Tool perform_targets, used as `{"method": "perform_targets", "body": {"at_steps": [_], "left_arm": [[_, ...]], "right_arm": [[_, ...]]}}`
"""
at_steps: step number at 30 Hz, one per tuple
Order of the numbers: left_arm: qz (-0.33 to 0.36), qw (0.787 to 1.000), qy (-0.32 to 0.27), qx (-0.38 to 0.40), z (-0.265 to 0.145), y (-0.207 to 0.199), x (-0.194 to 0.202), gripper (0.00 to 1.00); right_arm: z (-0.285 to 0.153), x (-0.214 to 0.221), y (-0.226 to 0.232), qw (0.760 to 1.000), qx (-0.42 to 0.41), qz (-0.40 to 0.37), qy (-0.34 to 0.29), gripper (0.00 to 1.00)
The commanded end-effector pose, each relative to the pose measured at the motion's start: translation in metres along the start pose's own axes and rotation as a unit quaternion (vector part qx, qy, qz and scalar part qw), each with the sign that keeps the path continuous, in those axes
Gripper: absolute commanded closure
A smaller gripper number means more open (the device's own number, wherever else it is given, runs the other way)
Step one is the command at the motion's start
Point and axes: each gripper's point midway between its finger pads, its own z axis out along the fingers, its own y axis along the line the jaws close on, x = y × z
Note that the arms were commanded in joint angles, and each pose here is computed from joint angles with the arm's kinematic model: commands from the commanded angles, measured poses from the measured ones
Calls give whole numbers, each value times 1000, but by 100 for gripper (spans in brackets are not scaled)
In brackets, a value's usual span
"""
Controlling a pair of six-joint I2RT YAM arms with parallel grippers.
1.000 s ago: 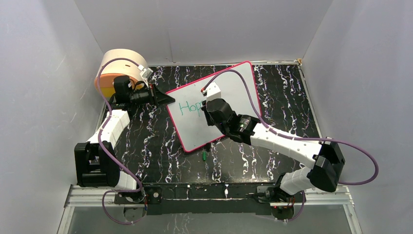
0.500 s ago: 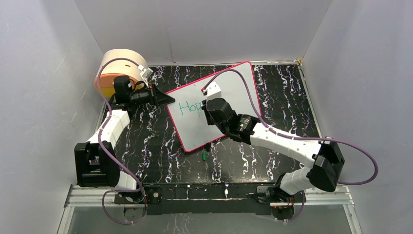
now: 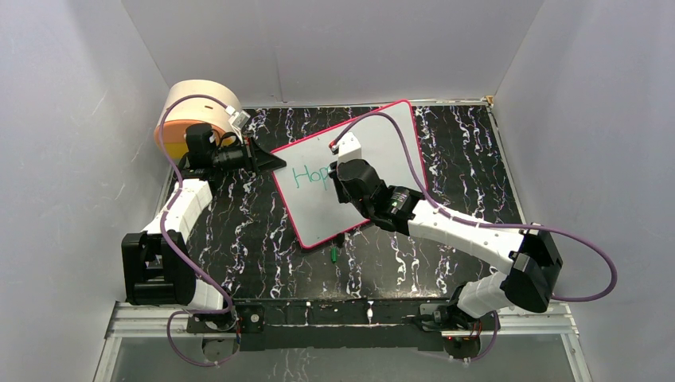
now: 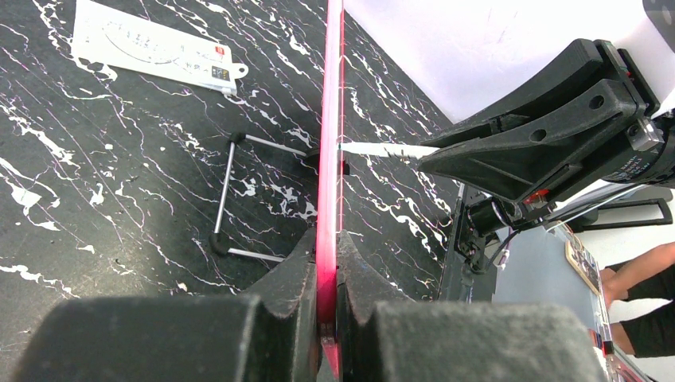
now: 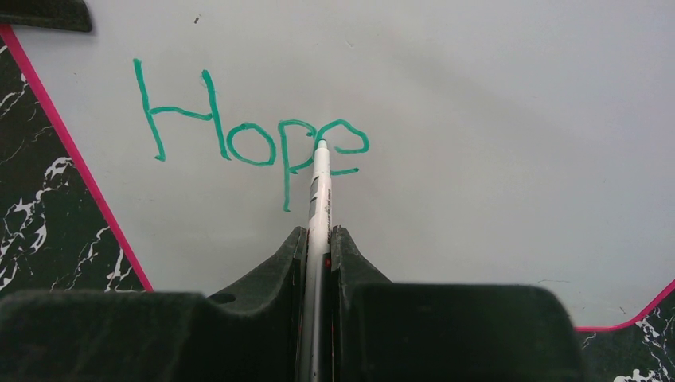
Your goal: Write a sentence on the whiteboard
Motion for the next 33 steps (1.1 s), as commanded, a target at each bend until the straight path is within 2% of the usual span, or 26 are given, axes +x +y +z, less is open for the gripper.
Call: {"method": "perform_targets", "body": {"at_steps": [1, 15, 24, 33], "left_arm": [[4, 999, 26, -20, 9, 12, 23, 100], [3, 999, 27, -22, 9, 13, 23, 100], [2, 999, 27, -27, 9, 14, 23, 100], [3, 999, 27, -30, 8, 15, 23, 100]], "right_arm": [[2, -17, -3, 1000, 9, 18, -23, 100], [-3, -8, -14, 999, 29, 17, -10, 100], [-14, -21, -18, 999, 21, 17, -36, 100], [-17, -23, -47, 998, 43, 16, -36, 100]]}}
